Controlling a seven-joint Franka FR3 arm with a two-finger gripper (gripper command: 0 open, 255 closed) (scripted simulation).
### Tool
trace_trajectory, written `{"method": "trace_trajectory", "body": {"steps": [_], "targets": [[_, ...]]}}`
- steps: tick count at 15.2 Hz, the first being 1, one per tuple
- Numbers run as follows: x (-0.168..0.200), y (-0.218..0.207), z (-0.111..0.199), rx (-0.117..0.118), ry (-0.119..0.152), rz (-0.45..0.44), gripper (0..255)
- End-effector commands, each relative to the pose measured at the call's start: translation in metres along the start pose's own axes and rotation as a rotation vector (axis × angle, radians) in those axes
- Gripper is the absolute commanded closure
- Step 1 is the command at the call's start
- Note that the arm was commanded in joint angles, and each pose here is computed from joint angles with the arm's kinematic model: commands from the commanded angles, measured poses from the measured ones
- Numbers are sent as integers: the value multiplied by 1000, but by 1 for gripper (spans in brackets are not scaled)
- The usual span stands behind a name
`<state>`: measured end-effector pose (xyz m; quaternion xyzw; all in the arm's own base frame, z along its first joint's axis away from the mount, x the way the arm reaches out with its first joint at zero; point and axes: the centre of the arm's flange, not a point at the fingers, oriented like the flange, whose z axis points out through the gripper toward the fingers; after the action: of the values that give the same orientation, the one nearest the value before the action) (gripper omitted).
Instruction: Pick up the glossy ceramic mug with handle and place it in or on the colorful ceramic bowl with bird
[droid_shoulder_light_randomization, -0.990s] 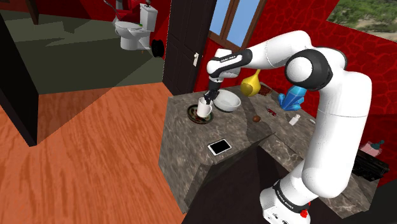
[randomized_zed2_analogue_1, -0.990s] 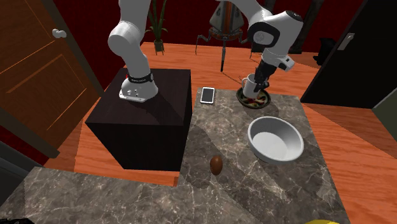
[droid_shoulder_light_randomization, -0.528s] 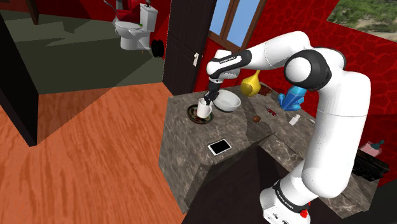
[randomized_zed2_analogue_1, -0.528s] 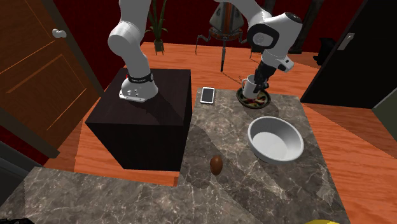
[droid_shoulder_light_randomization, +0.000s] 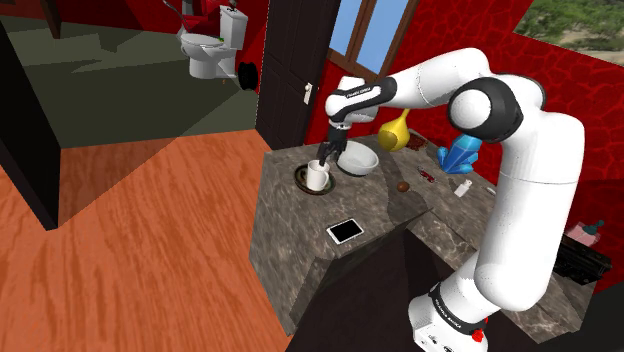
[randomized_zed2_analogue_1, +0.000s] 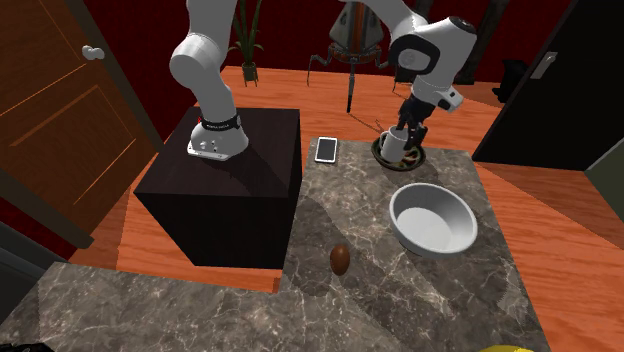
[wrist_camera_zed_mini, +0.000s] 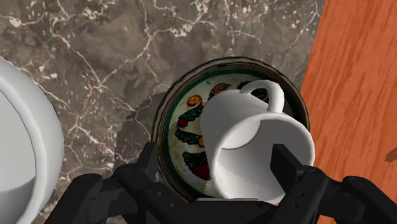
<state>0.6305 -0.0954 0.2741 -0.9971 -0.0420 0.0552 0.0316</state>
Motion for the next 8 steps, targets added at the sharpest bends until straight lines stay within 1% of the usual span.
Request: {"method": "trace_trajectory", "body": {"steps": [1, 3, 8], "targets": [[1, 0, -21, 0, 0, 0, 0], [1, 0, -44, 0, 0, 0, 0], [1, 0, -44, 0, 0, 0, 0]]}}
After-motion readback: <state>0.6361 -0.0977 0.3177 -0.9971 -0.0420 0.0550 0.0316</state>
